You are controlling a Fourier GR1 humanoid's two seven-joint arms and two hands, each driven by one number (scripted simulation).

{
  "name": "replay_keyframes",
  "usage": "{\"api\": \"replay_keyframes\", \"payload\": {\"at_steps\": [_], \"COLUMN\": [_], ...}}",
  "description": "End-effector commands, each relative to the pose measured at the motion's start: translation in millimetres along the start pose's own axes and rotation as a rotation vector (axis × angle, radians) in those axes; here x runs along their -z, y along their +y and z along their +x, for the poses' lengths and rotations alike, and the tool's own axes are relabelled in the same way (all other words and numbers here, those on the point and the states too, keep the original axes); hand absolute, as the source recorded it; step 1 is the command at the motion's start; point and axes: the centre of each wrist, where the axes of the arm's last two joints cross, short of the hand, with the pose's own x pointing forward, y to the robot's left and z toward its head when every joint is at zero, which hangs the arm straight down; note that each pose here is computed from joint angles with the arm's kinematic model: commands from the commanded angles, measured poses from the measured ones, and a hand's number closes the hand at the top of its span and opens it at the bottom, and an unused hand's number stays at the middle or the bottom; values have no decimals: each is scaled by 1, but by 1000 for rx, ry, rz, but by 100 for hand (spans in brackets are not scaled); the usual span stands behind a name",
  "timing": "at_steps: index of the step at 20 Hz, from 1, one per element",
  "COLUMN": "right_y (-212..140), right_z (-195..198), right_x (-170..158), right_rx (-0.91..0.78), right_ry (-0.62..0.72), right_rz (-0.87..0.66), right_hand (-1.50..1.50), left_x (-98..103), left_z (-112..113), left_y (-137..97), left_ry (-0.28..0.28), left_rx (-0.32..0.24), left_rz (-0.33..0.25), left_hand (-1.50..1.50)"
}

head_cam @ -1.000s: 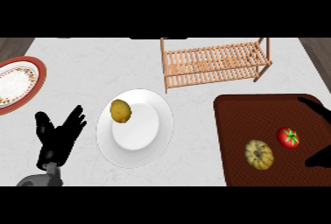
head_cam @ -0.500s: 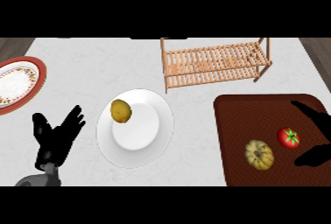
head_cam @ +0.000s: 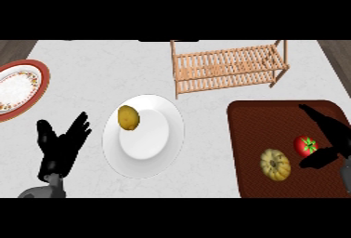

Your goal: Pick the tomato from the tray and place it in the tiered shelf

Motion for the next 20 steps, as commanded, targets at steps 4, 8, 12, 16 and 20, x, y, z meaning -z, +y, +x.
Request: {"api": "replay_keyframes", "payload": {"at_steps": [4,8,12,16,20], "right_y": [1,33,32,59,46], "right_z": [-14,-11,4,3,-8], "right_x": [2,26,29,16,7], "right_rx": [13,16,-215,-87,-49], "right_ry": [-38,-58,-170,-205,-282], "right_rz": [-14,39,191,167,119], "right_hand": [-150,-150,150,150,150], "left_x": [-4,3,4,5,-3], "left_z": [12,28,5,6,-9], "left_y": [4,-14,-12,7,-7], "left_ry": [-1,-9,21,8,11], "left_rx": [-11,-11,-3,-15,-4], "left_rz": [-5,-7,-13,0,-3], "left_hand": [0,0,0,0,0]}}
